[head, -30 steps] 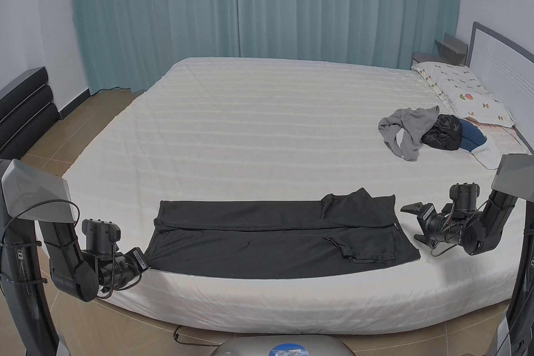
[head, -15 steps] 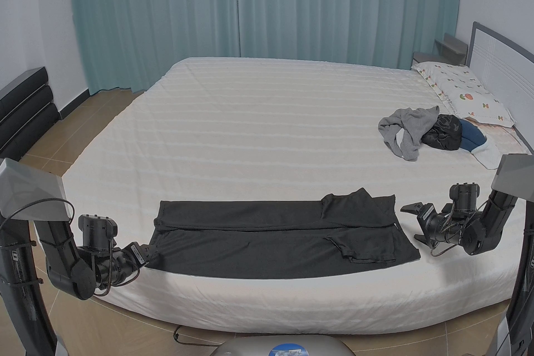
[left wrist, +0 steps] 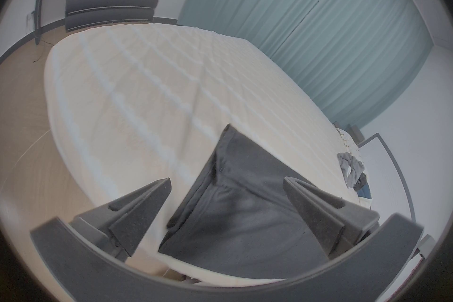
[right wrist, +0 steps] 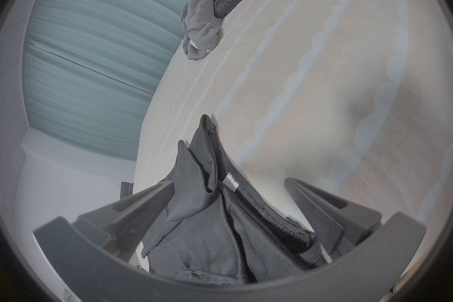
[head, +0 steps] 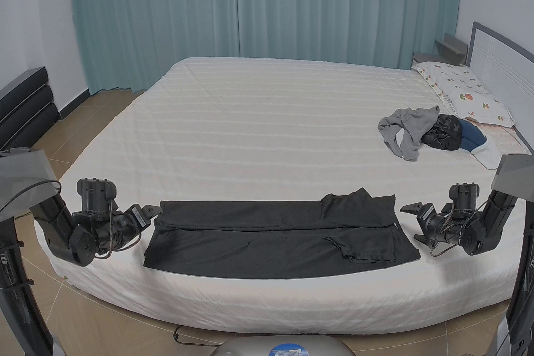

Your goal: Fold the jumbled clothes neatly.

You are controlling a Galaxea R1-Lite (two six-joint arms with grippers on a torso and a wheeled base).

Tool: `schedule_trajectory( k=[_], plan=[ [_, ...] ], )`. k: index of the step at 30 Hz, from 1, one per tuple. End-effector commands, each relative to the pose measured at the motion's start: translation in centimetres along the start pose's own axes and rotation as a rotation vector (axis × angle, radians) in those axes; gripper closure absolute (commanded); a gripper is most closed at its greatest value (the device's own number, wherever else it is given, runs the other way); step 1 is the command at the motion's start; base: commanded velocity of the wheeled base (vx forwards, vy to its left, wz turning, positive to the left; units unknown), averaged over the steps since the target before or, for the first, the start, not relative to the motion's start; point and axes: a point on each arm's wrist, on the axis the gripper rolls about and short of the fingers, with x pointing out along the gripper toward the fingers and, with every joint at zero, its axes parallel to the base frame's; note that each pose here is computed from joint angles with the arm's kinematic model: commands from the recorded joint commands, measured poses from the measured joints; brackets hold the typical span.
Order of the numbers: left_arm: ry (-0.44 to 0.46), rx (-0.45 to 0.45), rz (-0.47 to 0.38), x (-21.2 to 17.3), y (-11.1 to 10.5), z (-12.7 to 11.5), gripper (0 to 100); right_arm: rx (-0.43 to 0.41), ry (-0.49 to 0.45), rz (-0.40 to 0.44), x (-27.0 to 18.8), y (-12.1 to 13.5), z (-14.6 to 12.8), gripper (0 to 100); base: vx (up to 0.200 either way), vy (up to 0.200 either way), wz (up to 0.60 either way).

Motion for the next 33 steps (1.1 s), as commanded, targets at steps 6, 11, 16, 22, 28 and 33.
schedule_trajectory(
  k=[6,11,16,22,28,33],
  plan=[
    [0.090,0.124,-0.041,7.1,1.0,0.3,0,-0.006,0.008,-0.003,0.1,0.0,-0.3,0,0.000,0.000,0.00],
    [0.114,0.155,-0.038,8.4,1.2,-0.6,0,-0.006,0.010,-0.004,0.1,0.0,-0.4,0,0.000,0.000,0.00],
    [0.103,0.161,-0.042,8.7,1.2,-0.4,0,-0.006,0.014,-0.006,0.1,-0.1,-0.5,0,0.000,0.000,0.00],
    [0.094,0.173,-0.048,8.8,1.0,-0.2,0,-0.011,0.014,0.000,0.1,0.0,-0.6,0,0.000,0.000,0.00],
    [0.103,0.188,-0.047,8.8,1.0,-0.5,0,-0.011,0.010,0.002,0.2,0.0,-0.6,0,0.000,0.000,0.00],
    [0.108,0.205,-0.043,8.7,1.0,-0.8,100,-0.011,0.010,0.002,0.2,0.0,-0.6,0,0.000,0.000,0.00]
  ],
)
